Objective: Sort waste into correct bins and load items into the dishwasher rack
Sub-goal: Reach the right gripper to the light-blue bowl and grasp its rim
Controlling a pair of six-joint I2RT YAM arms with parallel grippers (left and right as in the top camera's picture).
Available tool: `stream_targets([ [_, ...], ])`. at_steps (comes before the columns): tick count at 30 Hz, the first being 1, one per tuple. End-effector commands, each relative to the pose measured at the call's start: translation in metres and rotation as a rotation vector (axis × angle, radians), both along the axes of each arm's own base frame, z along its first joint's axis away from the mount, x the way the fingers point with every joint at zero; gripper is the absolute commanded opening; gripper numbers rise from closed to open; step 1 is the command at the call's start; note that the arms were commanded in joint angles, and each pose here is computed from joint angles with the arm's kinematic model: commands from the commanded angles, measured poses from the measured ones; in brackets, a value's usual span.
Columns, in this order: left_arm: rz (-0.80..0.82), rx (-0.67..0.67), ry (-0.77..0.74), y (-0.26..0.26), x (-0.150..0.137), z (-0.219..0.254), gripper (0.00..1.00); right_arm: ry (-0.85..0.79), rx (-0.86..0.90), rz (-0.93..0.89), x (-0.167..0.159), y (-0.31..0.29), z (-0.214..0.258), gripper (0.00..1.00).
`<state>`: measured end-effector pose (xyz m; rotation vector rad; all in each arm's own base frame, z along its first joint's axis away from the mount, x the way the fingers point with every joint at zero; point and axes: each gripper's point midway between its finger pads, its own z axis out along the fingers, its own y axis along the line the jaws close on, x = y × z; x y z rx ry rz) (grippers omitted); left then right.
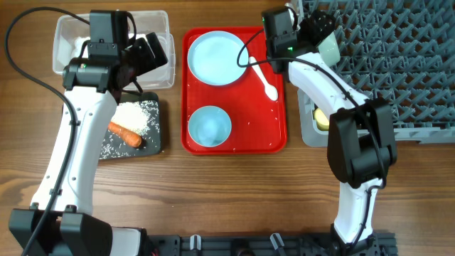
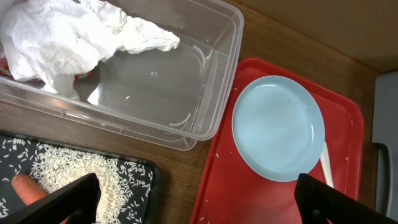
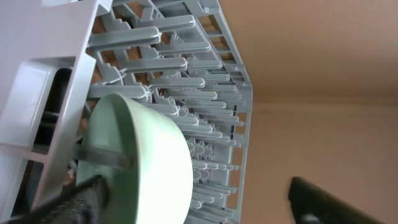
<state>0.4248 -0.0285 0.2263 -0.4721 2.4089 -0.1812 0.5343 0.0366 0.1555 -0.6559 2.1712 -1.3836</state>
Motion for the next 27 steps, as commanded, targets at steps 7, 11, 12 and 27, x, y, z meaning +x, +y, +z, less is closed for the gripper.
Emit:
stream_targets([
  [7,0.018,-0.004,-0.008,0.003,0.001,0.003,1.00,-0.079,0.225,0.134,0.011,0.059,-0.009,1.00],
  [11,0.018,-0.004,-0.008,0.003,0.001,0.003,1.00,-0.151,0.404,0.185,0.003,0.079,0.028,1.00],
  [12,0.018,-0.004,-0.008,0.003,0.001,0.003,1.00,-0.101,0.495,0.233,-0.009,0.096,0.029,1.00],
  [27,0.018,-0.004,-0.008,0.003,0.001,0.003,1.00,0.840,1.244,0.132,-0.179,0.223,-0.107,0.82],
])
